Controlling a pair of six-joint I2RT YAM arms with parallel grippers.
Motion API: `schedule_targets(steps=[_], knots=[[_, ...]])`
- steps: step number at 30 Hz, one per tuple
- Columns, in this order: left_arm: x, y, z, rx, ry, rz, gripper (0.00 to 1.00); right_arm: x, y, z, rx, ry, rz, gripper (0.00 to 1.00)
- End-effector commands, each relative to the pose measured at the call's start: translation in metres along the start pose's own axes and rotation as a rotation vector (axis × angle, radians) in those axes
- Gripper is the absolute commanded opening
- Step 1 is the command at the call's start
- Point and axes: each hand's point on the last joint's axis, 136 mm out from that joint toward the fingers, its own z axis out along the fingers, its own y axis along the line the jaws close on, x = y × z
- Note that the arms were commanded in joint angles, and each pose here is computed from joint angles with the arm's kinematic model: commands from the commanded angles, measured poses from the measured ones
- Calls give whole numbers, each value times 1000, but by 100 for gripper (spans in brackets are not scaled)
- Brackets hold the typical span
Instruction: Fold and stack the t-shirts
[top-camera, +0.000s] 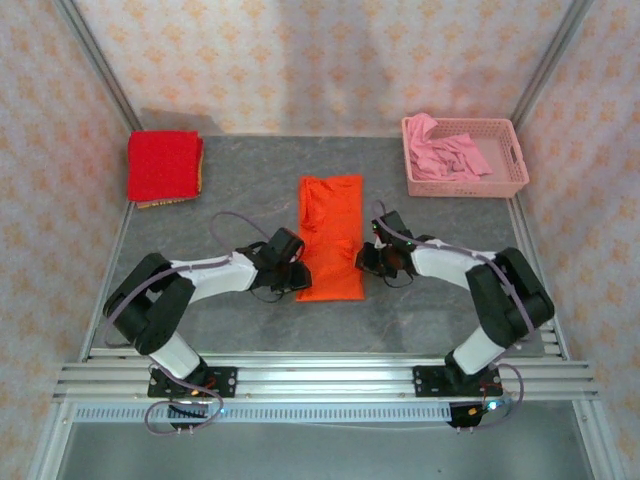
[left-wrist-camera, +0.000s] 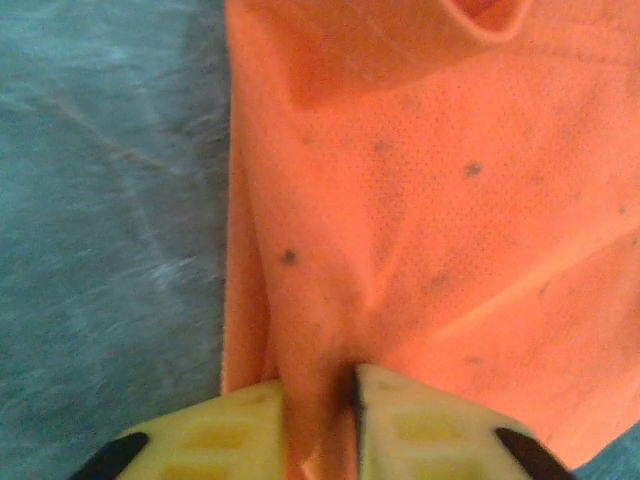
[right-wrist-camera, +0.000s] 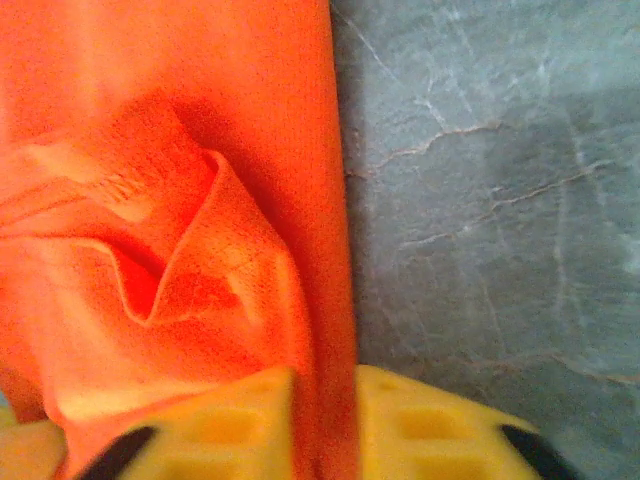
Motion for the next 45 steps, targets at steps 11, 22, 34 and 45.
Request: schedule_targets(steps=[11,22,34,45], knots=[[-76,-36,-28,27,-187,37,37,-44,68,-20,-129,-162,-34,28],[-118,-29,29,26,-135,-30,12,-52,53,41,-63,-96,87,11],[-119,-19,37,2,-119,-40,18,-61,9,23,57,-147,113,20],[-131,-49,-27,87,-220,6,53,-44,9,-33,29,-217,114,45]])
